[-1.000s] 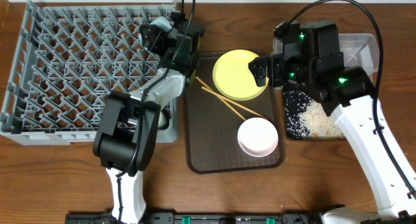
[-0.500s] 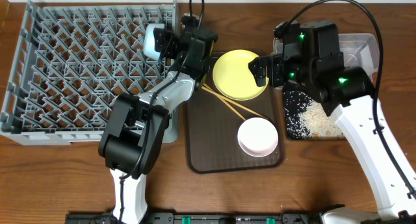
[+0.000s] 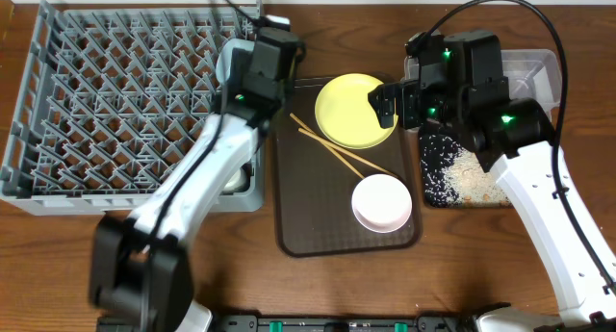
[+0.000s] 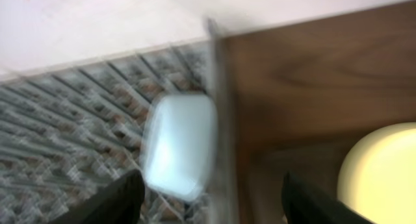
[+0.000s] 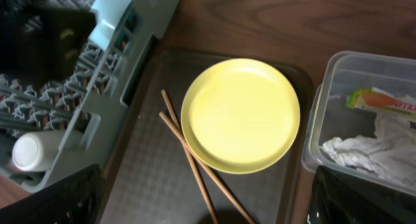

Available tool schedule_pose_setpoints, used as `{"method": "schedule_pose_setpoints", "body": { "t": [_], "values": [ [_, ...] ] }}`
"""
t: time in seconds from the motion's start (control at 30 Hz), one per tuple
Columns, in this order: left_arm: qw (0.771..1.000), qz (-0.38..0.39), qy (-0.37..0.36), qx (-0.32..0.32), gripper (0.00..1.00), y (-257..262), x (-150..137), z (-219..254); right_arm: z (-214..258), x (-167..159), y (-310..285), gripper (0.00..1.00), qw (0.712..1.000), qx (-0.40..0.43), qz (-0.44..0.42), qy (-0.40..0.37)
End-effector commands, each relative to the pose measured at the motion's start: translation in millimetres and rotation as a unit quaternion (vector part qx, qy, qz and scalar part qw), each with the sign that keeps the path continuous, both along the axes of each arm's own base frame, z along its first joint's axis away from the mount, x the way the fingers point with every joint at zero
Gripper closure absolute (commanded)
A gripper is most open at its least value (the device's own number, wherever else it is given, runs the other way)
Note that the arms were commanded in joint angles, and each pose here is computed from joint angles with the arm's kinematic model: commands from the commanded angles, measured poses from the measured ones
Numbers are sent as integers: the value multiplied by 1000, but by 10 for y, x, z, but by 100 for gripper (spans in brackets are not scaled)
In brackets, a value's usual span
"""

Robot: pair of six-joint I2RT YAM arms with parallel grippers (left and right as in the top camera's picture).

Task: Sort waste into correct bins and load items into the dishwasher
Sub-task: 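Move the left gripper to the pink bowl and grasp its rim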

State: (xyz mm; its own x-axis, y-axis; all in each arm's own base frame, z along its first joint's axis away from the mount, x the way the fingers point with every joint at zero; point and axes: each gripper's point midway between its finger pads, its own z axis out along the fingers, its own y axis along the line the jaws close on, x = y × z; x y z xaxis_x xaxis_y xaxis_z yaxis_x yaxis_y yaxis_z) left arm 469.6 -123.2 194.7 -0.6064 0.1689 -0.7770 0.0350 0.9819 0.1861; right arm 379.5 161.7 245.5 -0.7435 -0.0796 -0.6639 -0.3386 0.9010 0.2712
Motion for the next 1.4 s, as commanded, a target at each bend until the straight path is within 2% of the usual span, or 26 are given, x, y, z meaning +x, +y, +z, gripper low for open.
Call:
{"method": "schedule_pose_setpoints", "body": {
  "t": [0.0, 0.07, 0.13, 0.23, 0.43, 0.53, 0.63, 0.77, 0.87, 1.0, 1.13, 1.3, 1.37],
  "values": [
    [977, -70, 85, -182, 33, -510, -393, 5, 27, 18, 21, 1, 1000, 4, -2, 0],
    [956, -87, 147, -239, 47, -681, -656, -57, 27, 18, 21, 1, 1000, 4, -2, 0],
    [935, -74, 209, -278, 49, -792, -897, -169, 27, 19, 21, 1, 1000, 4, -2, 0],
    [915, -43, 281, -285, 50, -900, -1227, -394, 27, 18, 21, 1, 1000, 4, -2, 0],
    [902, -34, 334, -271, 49, -1216, -1656, -602, 27, 18, 21, 1, 1000, 4, -2, 0],
    [904, 13, 337, -263, 49, -1229, -1761, -777, 27, 18, 21, 1, 1000, 4, -2, 0],
    [893, 37, 352, -278, 48, -1284, -1845, -962, 27, 18, 21, 1, 1000, 4, -2, 0],
    [886, 31, 353, -299, 48, -1430, -1892, -1078, 27, 18, 21, 1, 1000, 4, -2, 0],
    [884, 30, 354, -303, 41, -1526, -1905, -1152, 27, 18, 21, 1, 1000, 4, -2, 0],
    [863, 39, 401, -304, 38, -1630, -2015, -1420, 27, 18, 21, 1, 1000, 4, -2, 0],
    [843, 23, 432, -321, 38, -1738, -2033, -1559, 27, 18, 21, 1, 1000, 4, -2, 0],
    [839, 27, 439, -321, 39, -1725, -2033, -1613, 27, 18, 21, 1, 1000, 4, -2, 0],
    [837, 29, 444, -319, 47, -1727, -2048, -1650, 27, 18, 22, 1, 1000, 4, -2, 0]
  ]
}}
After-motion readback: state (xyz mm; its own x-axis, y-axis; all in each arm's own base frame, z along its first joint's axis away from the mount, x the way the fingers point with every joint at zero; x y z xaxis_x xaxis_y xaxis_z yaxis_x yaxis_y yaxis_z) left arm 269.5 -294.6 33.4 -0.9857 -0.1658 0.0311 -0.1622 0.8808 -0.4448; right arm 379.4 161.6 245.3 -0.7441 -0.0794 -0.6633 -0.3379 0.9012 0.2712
